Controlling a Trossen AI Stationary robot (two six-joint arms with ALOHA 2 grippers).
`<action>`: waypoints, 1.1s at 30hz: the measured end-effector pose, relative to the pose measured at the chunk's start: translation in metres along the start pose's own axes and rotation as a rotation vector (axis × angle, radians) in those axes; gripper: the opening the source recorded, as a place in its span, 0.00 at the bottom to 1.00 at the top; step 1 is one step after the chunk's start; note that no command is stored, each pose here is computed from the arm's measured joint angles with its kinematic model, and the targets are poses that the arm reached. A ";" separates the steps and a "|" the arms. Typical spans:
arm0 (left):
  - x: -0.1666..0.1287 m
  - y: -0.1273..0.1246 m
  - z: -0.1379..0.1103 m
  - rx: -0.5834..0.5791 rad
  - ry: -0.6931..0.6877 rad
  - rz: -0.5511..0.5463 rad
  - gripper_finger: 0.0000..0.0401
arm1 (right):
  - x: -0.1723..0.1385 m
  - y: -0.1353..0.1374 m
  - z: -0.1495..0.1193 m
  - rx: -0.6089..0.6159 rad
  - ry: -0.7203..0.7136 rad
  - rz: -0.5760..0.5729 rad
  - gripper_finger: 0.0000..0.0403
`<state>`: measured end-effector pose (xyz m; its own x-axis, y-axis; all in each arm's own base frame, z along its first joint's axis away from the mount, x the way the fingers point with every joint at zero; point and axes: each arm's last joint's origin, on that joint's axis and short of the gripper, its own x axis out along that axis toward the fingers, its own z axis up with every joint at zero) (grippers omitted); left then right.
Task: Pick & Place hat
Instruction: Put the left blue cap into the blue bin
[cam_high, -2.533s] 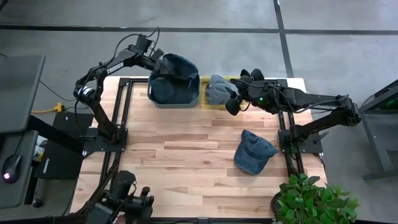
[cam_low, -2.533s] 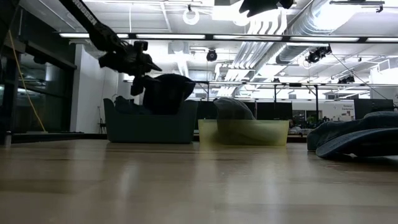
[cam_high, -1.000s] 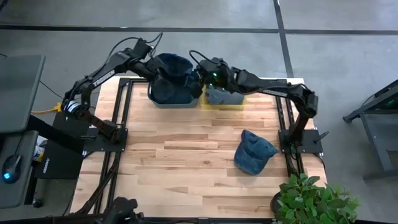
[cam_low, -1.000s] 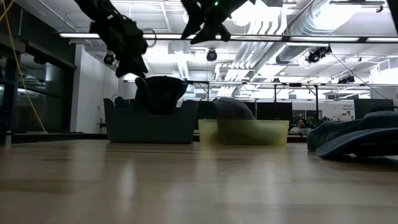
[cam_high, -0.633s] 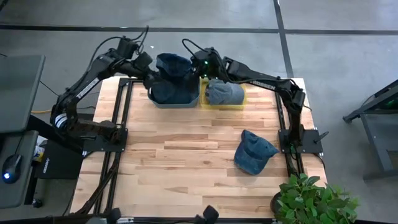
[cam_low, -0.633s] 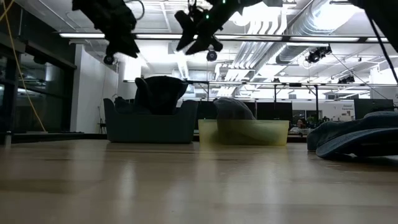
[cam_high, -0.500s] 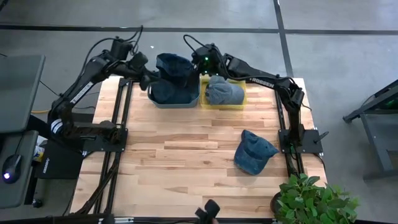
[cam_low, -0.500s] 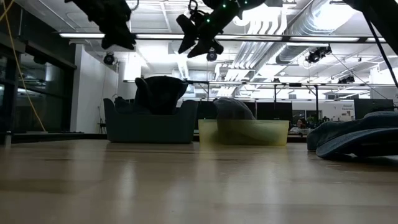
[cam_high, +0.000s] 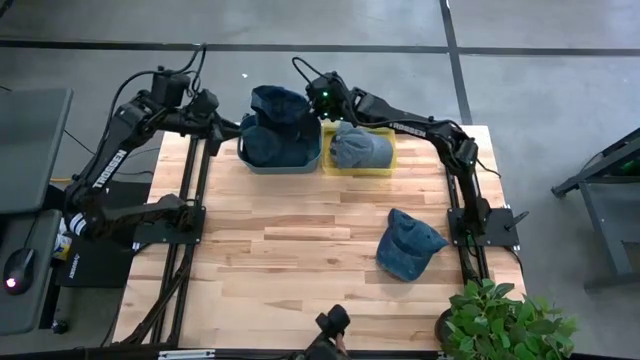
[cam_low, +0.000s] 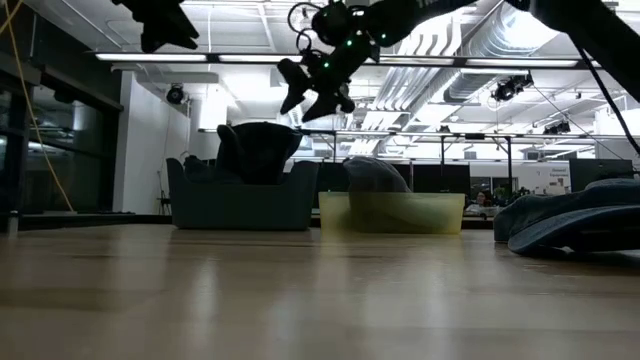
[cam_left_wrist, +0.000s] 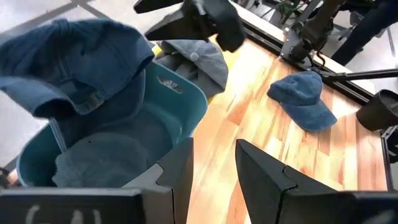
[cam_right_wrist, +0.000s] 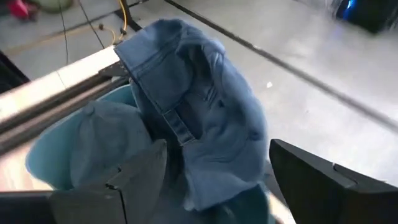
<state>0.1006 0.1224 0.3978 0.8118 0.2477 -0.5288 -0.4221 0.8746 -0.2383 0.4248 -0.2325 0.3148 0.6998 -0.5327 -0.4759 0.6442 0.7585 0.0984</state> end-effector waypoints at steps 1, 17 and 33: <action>-0.001 -0.001 -0.001 -0.005 0.006 0.000 0.29 | 0.003 -0.002 -0.001 0.043 -0.001 0.000 0.70; -0.008 -0.006 -0.005 -0.025 0.004 0.001 0.29 | 0.026 -0.029 -0.005 0.194 -0.006 0.051 0.70; -0.008 -0.006 -0.005 -0.027 0.004 0.001 0.29 | 0.039 -0.034 -0.014 0.216 0.012 0.061 0.61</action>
<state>0.0947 0.1136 0.3992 0.8098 0.2465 -0.5324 -0.4333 0.8630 -0.2595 0.4257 -0.2735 0.2807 0.7368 -0.4826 -0.4736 0.6527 0.6904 0.3119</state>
